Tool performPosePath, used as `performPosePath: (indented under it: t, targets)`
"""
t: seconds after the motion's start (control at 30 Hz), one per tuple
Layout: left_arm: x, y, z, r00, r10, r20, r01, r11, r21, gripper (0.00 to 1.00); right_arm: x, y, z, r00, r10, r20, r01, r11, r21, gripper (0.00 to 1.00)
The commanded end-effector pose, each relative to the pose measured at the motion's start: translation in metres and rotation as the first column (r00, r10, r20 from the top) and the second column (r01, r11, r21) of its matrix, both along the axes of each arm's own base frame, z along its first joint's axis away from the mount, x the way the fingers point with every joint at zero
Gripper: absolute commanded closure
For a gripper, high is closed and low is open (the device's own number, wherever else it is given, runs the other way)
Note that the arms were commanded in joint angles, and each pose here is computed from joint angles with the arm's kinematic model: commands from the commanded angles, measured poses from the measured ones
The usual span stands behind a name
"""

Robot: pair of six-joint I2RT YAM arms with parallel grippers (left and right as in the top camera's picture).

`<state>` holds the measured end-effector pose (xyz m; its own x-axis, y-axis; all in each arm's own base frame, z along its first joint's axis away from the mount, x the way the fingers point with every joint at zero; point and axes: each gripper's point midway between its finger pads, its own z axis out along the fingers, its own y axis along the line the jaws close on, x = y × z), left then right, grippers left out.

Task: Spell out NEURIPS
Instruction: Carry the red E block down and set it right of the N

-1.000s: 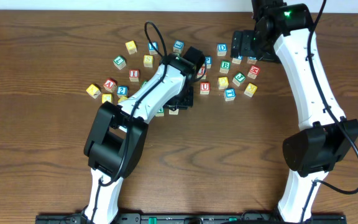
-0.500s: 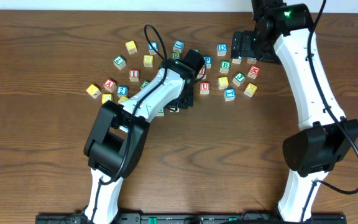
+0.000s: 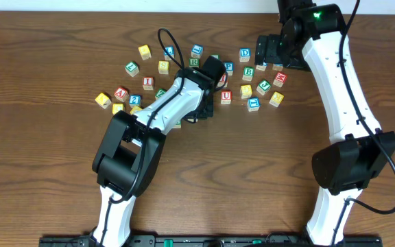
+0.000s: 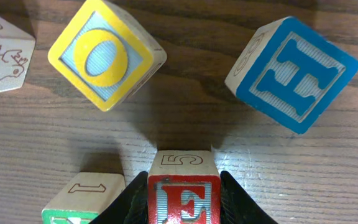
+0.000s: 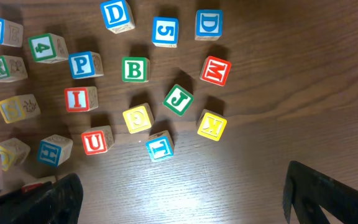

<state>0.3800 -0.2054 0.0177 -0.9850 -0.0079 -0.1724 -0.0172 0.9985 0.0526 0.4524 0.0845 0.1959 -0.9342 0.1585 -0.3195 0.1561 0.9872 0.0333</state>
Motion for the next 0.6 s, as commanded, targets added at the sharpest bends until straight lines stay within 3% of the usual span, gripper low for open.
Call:
performPosePath:
  t: [0.0,0.57]
  targets:
    - [-0.0107,0.0065,-0.0076,0.999,0.019,-0.04,-0.019,1.0,0.012,0.72,-0.0009,-0.007,-0.0016,1.0,-0.006,-0.007,0.006,1.0,-0.022,0.01]
    - [-0.0087,0.004,-0.0075,0.999,0.017,-0.034,-0.018,1.0,-0.001,0.71,-0.0012,-0.0062,-0.0016,1.0,-0.004,-0.007,0.004,1.0,-0.021,0.01]
